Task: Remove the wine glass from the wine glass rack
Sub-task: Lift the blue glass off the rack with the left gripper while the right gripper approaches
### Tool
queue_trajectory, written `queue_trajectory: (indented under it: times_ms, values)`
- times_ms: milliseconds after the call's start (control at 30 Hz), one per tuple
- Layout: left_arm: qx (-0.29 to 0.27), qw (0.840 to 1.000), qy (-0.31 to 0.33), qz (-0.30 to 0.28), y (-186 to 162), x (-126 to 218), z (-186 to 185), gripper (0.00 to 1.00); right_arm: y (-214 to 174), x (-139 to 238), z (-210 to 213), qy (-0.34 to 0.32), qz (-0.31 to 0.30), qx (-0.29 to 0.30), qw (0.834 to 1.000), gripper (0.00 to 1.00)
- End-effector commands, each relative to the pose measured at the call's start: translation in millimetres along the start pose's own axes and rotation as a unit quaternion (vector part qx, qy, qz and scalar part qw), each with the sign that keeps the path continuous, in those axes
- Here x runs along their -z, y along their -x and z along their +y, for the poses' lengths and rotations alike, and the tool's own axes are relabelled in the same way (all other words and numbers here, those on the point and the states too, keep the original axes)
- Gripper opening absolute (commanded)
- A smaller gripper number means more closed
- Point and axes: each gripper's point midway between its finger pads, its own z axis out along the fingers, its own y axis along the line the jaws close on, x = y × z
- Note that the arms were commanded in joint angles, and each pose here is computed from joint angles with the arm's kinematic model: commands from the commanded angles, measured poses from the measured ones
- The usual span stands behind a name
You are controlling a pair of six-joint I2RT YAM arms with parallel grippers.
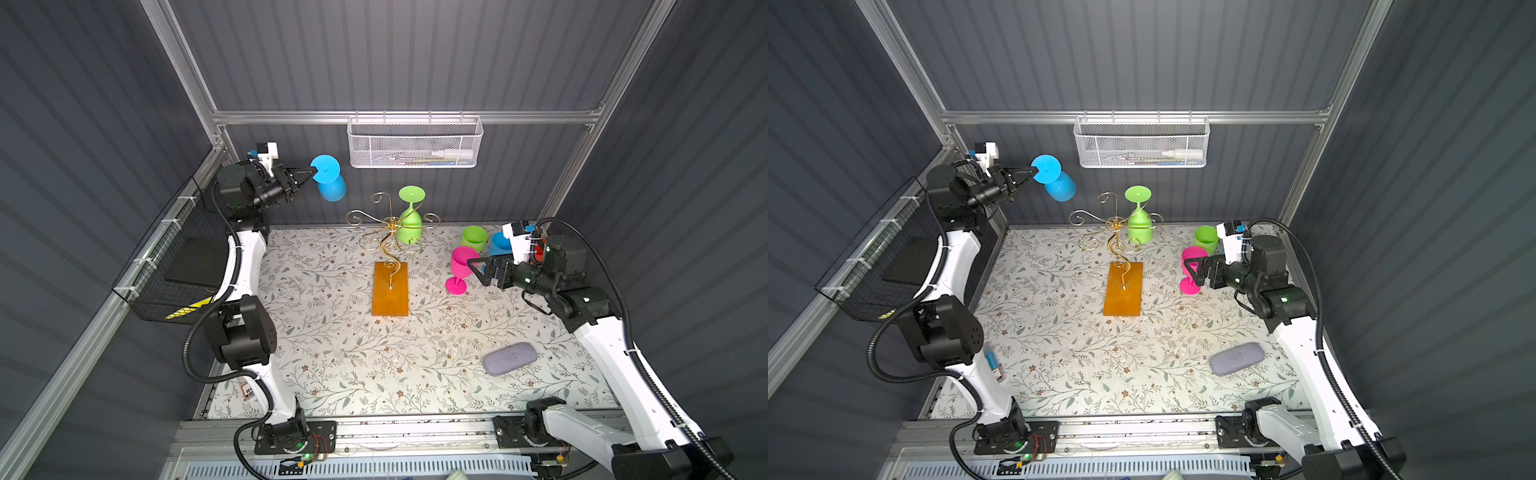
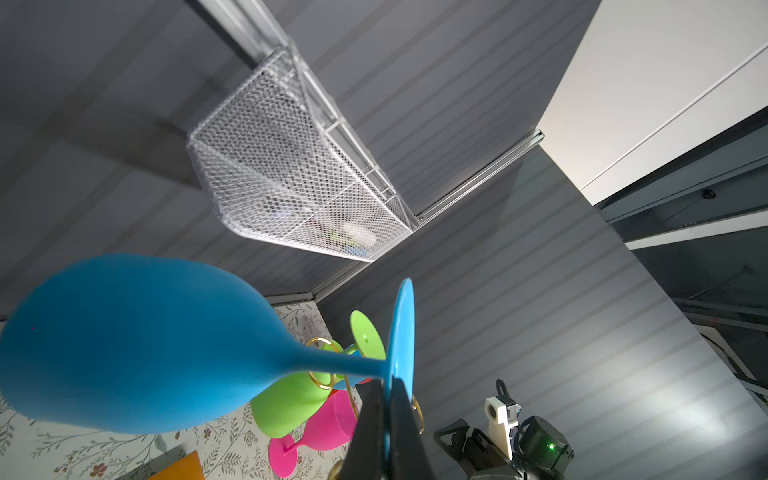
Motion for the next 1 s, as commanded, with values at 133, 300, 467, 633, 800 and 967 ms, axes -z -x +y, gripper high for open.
queue_trajectory:
  times_ms: [133,300,467,633,800,967]
  values:
    - [-0.060,0.996,-0.070,-0.014,5,10,-92,0.00,45,7,16,0.007,-0.054,0.048,0.997,0.99]
    - [-0.085,0.992,-0.087,-0.018,5,16,-129,0.00,62,9,30,0.014,-0.072,0.072,0.995,0.99]
    - [-0.097,0.990,-0.101,-0.029,2,20,-156,0.00,74,13,55,0.030,-0.095,0.131,0.986,0.99]
    - [-0.084,0.988,-0.128,-0.007,-17,6,-170,0.00,93,26,86,0.046,-0.148,0.204,0.967,0.99]
    - [-0.051,0.981,-0.183,0.024,-36,-14,-189,0.00,106,33,116,0.089,-0.200,0.274,0.937,0.99]
    - [-0.015,0.973,-0.223,0.054,-54,-29,-195,0.00,118,21,134,0.111,-0.222,0.344,0.906,0.99]
